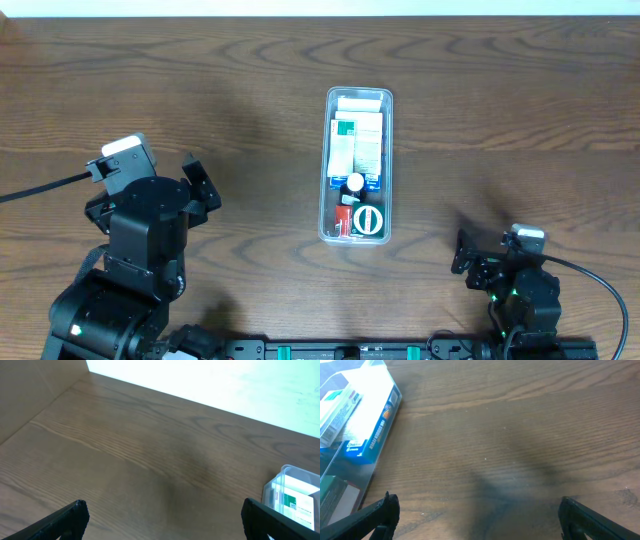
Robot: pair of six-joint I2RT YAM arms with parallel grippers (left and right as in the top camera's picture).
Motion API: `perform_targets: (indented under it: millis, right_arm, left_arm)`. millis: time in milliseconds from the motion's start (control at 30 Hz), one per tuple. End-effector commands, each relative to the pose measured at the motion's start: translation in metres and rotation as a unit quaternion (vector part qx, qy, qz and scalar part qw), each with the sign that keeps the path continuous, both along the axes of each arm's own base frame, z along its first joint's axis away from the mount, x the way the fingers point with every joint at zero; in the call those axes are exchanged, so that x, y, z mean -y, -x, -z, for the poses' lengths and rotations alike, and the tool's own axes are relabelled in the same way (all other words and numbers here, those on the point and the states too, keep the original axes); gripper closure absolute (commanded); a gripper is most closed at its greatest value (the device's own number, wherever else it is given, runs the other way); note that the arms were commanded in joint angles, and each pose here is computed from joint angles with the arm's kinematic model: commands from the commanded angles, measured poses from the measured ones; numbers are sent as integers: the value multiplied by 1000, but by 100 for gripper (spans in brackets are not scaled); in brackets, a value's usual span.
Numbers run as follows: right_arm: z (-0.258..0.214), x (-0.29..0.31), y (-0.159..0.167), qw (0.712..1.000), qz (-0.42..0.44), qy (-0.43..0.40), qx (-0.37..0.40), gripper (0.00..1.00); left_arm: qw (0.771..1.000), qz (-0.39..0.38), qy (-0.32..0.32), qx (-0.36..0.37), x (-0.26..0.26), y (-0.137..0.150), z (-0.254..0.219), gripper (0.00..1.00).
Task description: Pack container
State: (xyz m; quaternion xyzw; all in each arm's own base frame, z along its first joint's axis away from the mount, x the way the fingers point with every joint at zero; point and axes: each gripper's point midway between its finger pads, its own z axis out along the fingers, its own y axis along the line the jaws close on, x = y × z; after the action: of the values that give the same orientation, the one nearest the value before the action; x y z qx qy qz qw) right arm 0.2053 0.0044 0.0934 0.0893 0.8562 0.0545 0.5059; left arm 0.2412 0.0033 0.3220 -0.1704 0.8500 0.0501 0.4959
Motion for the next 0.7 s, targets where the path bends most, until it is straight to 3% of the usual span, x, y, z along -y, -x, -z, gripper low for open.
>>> perform_targets:
  millis: [0,267,667]
  right_arm:
    - [0,0,0,1000,-3,5,3,1]
    - [0,0,0,1000,-3,5,3,1]
    - [0,0,0,1000,-3,5,3,1]
  left_arm:
    - [1000,-7,-6,5,-4,0,-5,2]
    - [1000,-9,-5,8,-6,2,-5,2]
    - [992,-76,38,88,-49,48,8,2]
